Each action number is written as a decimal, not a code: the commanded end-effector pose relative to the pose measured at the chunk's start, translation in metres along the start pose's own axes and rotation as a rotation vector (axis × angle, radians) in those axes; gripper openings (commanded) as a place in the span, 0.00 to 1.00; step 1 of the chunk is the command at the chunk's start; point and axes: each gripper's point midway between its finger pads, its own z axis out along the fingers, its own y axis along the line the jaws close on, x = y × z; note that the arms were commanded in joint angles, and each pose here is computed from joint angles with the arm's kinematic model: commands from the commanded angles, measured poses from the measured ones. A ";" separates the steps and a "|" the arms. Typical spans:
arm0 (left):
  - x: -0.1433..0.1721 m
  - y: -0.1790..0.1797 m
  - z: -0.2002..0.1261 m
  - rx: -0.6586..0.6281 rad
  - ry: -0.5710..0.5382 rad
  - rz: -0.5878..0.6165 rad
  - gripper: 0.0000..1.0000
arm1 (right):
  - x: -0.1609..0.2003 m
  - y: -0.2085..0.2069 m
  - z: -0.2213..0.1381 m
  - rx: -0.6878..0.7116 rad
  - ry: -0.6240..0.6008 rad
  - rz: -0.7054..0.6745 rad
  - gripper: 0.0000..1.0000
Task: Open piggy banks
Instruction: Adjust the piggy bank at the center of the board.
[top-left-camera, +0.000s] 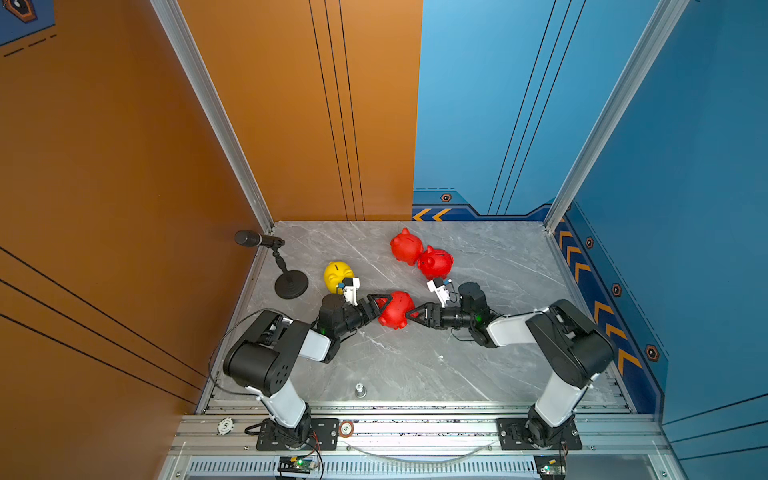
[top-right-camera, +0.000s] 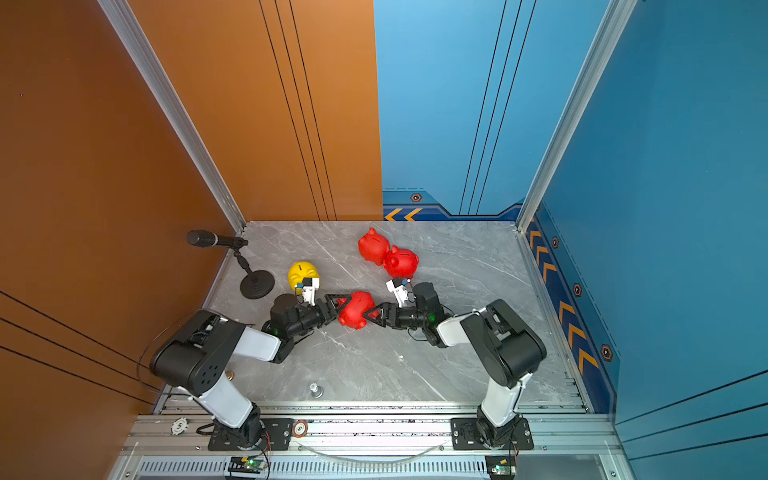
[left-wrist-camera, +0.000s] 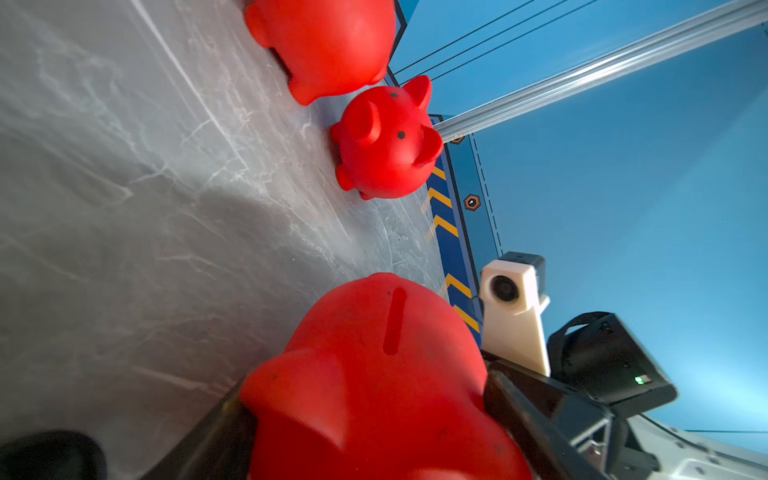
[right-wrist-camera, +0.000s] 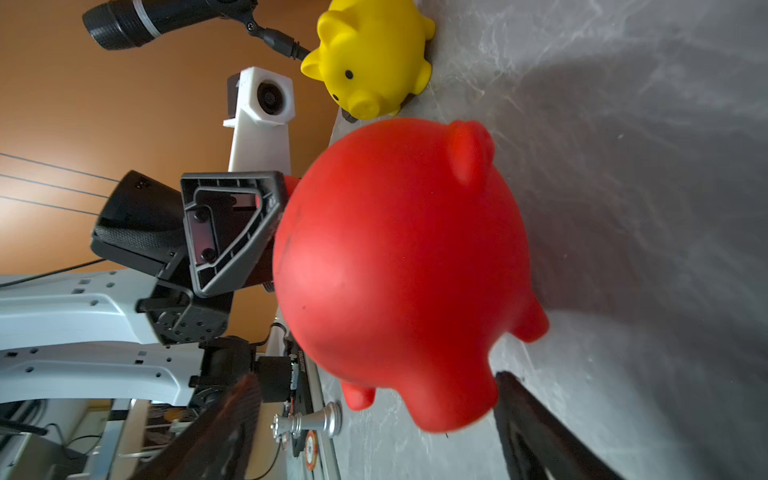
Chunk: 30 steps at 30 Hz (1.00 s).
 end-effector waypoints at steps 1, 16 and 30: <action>-0.013 -0.007 0.002 -0.115 -0.041 0.145 0.39 | 0.029 -0.031 -0.026 0.246 0.121 -0.059 1.00; -0.072 -0.054 0.001 -0.497 -0.302 0.717 0.33 | -0.017 -0.039 -0.102 0.690 -0.027 -0.334 0.99; -0.080 -0.006 -0.005 -0.755 -0.487 0.791 0.34 | -0.027 -0.039 -0.135 0.898 -0.081 -0.448 0.99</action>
